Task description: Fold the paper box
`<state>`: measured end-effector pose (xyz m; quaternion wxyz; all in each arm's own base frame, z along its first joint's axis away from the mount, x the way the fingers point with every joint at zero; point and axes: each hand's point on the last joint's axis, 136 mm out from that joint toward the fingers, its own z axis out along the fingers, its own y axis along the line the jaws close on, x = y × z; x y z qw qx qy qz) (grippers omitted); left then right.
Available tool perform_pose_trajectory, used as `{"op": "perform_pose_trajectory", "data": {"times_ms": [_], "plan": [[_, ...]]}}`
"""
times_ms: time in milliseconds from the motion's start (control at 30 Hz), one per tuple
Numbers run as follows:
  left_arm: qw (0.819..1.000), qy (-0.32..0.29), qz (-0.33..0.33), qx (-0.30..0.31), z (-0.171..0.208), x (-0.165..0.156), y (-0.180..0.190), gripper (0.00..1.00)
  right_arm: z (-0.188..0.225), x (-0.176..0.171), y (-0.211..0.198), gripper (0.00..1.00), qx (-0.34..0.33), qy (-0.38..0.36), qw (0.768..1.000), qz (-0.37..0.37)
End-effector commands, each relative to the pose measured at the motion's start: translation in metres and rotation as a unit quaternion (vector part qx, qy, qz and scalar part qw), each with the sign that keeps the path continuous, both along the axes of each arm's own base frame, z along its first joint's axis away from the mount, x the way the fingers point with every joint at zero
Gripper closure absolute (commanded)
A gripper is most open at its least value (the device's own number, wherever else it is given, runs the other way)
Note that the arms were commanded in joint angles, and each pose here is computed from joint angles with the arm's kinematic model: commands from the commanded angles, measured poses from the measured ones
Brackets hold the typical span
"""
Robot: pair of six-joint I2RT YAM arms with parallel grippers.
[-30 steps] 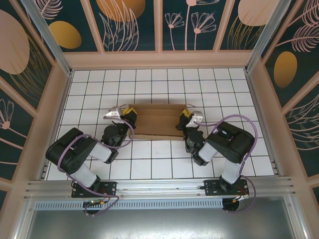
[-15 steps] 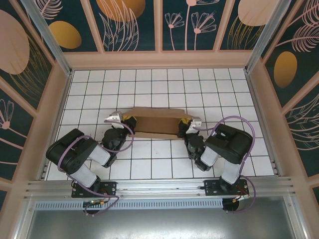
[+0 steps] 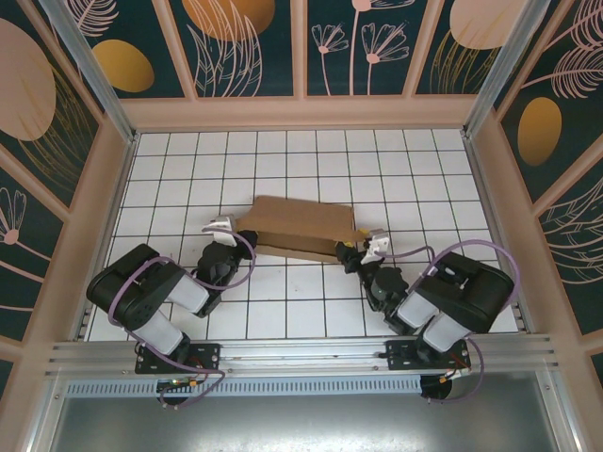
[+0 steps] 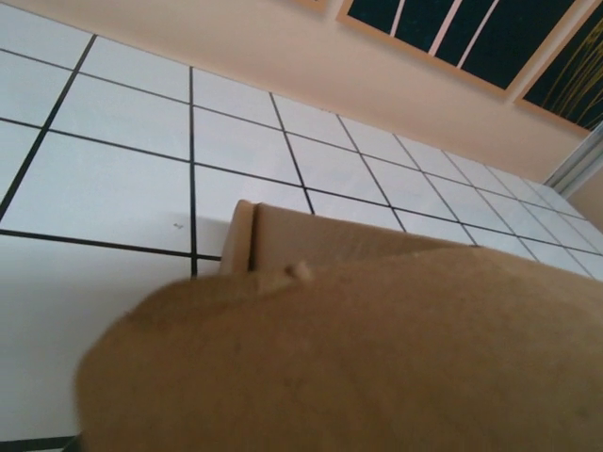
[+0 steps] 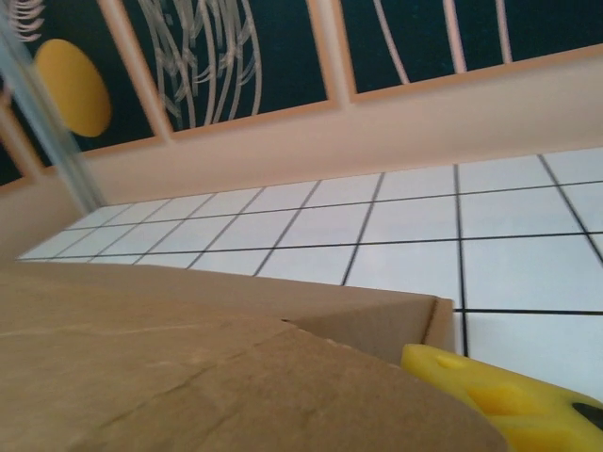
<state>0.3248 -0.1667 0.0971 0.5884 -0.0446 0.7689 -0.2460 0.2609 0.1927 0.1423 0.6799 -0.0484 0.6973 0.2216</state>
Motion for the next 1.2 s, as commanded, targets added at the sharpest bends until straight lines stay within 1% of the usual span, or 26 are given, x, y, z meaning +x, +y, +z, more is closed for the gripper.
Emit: {"op": "perform_pose_trajectory", "data": {"times_ms": [0, 167, 233, 300, 433, 500, 533, 600, 633, 667, 700, 733, 833, 867, 900, 933, 967, 1033, 1167], "plan": [[1.000, 0.006, 0.015, 0.016, -0.001, 0.007, 0.000, 0.78, 0.014, -0.018, 0.008, 0.47, 0.021, -0.018, 0.998, 0.050], [1.000, 0.007, 0.022, 0.014, 0.003, 0.011, 0.001, 0.78, 0.015, -0.046, 0.025, 0.47, 0.004, -0.007, 0.993, 0.120], [1.000, 0.007, 0.022, 0.016, 0.004, 0.012, 0.000, 0.76, 0.017, -0.054, 0.034, 0.48, -0.006, 0.005, 0.990, 0.144], [1.000, 0.008, 0.020, 0.016, 0.004, 0.013, -0.001, 0.75, 0.023, -0.068, 0.041, 0.51, -0.011, 0.006, 0.983, 0.184], [1.000, 0.011, 0.013, 0.017, 0.005, 0.014, -0.005, 0.73, 0.044, -0.091, 0.040, 0.56, 0.015, -0.001, 0.971, 0.239], [1.000, 0.013, 0.011, 0.018, 0.005, 0.015, -0.006, 0.72, 0.054, -0.094, 0.035, 0.58, 0.037, 0.006, 0.970, 0.240], [1.000, 0.014, 0.009, 0.018, 0.004, 0.015, -0.007, 0.71, 0.057, -0.092, 0.032, 0.57, 0.041, 0.020, 0.972, 0.232], [1.000, 0.016, 0.003, 0.020, 0.004, 0.017, -0.011, 0.68, 0.065, -0.079, 0.024, 0.54, 0.044, 0.051, 0.979, 0.191], [1.000, 0.018, -0.004, 0.021, 0.005, 0.018, -0.014, 0.64, 0.068, -0.072, 0.021, 0.54, 0.032, 0.067, 0.982, 0.175], [0.999, 0.018, -0.019, 0.023, 0.006, 0.019, -0.021, 0.60, 0.072, -0.065, 0.022, 0.56, 0.017, 0.079, 0.982, 0.168], [0.999, 0.019, -0.033, 0.025, 0.007, 0.021, -0.027, 0.57, 0.074, -0.058, 0.023, 0.58, 0.004, 0.089, 0.982, 0.165], [0.998, 0.023, -0.042, 0.027, 0.008, 0.024, -0.033, 0.56, 0.075, -0.050, 0.026, 0.63, -0.008, 0.106, 0.981, 0.162], [0.997, 0.043, -0.060, 0.039, 0.005, 0.031, -0.045, 0.54, 0.084, -0.023, 0.034, 0.81, -0.025, 0.142, 0.979, 0.142], [0.996, 0.047, -0.062, 0.037, 0.005, 0.031, -0.046, 0.52, 0.091, -0.015, 0.038, 0.82, -0.027, 0.147, 0.979, 0.141], [0.996, 0.049, -0.060, 0.036, 0.006, 0.031, -0.045, 0.50, 0.095, -0.011, 0.042, 0.81, -0.026, 0.150, 0.978, 0.145], [0.996, 0.054, -0.059, 0.035, 0.006, 0.030, -0.045, 0.45, 0.099, -0.004, 0.045, 0.80, -0.024, 0.156, 0.978, 0.138], [0.996, 0.057, -0.063, 0.033, 0.007, 0.029, -0.046, 0.39, 0.104, 0.003, 0.047, 0.80, -0.021, 0.164, 0.978, 0.128], [0.995, 0.071, -0.066, 0.032, 0.005, 0.026, -0.046, 0.32, 0.102, 0.016, 0.048, 0.80, -0.030, 0.194, 0.975, 0.106], [0.993, 0.093, -0.072, 0.017, 0.007, 0.014, -0.043, 0.31, 0.105, 0.035, 0.044, 0.74, -0.039, 0.222, 0.971, 0.077]]}}
